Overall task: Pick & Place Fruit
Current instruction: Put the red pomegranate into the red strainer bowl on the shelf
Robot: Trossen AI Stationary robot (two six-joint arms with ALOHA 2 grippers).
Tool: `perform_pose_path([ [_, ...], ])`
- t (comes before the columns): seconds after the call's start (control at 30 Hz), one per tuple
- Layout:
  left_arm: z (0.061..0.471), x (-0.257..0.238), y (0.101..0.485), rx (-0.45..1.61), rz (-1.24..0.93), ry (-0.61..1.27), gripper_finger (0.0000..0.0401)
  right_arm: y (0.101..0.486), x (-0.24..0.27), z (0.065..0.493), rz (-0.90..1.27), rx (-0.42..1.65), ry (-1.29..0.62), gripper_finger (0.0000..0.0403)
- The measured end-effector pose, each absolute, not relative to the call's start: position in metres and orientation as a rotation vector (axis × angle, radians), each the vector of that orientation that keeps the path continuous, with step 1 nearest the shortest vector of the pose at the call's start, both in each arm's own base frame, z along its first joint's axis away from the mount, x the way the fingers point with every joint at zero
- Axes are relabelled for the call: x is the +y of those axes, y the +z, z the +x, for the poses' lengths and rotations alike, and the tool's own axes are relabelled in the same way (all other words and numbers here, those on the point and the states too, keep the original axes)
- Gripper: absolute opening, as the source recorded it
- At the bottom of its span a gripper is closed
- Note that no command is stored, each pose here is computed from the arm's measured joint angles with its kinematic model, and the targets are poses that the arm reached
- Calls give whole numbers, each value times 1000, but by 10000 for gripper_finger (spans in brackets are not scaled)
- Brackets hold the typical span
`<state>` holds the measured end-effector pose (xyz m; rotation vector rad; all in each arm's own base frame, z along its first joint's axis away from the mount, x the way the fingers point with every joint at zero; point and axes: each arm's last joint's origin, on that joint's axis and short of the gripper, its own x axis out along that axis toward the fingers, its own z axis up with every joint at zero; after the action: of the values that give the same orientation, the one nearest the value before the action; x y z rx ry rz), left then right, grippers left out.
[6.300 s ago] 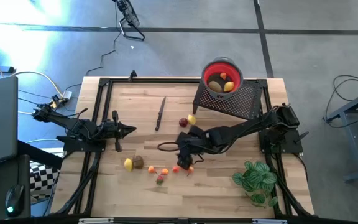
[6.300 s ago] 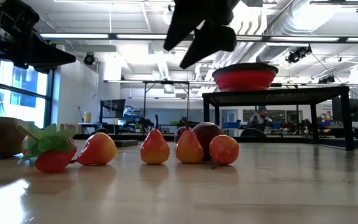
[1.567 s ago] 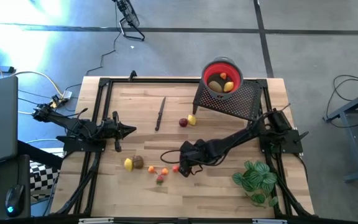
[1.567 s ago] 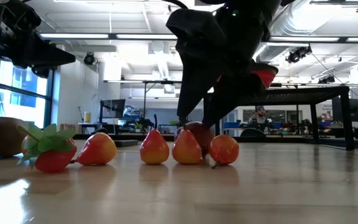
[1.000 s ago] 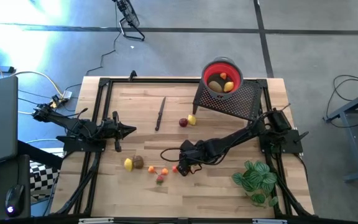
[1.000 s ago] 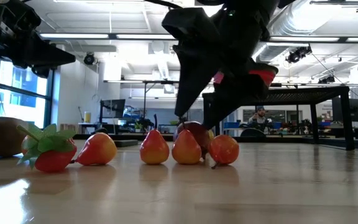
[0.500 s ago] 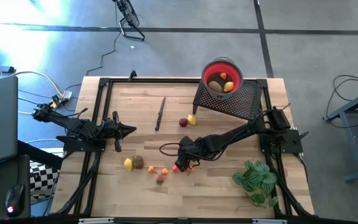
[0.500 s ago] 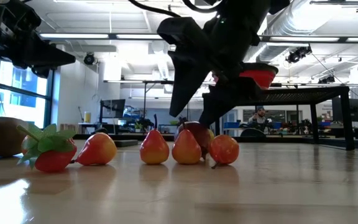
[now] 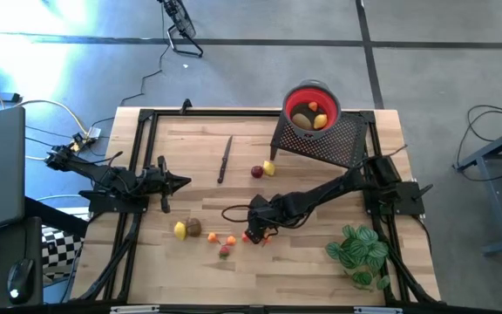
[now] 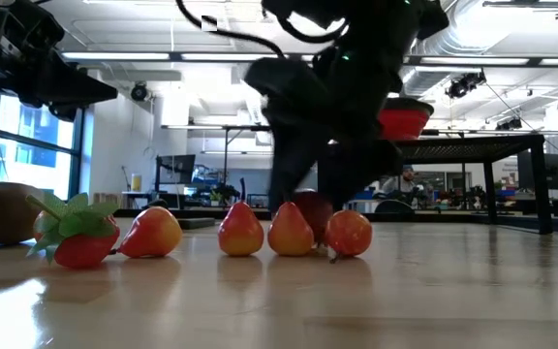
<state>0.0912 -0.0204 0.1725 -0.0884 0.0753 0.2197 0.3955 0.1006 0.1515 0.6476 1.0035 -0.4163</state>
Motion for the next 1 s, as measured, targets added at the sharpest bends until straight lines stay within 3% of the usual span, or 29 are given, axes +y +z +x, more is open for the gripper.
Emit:
perform_pose_path([
  [1.0,91,-21,172,78,-88,220,0,147,102,390,639,1112,-374,275],
])
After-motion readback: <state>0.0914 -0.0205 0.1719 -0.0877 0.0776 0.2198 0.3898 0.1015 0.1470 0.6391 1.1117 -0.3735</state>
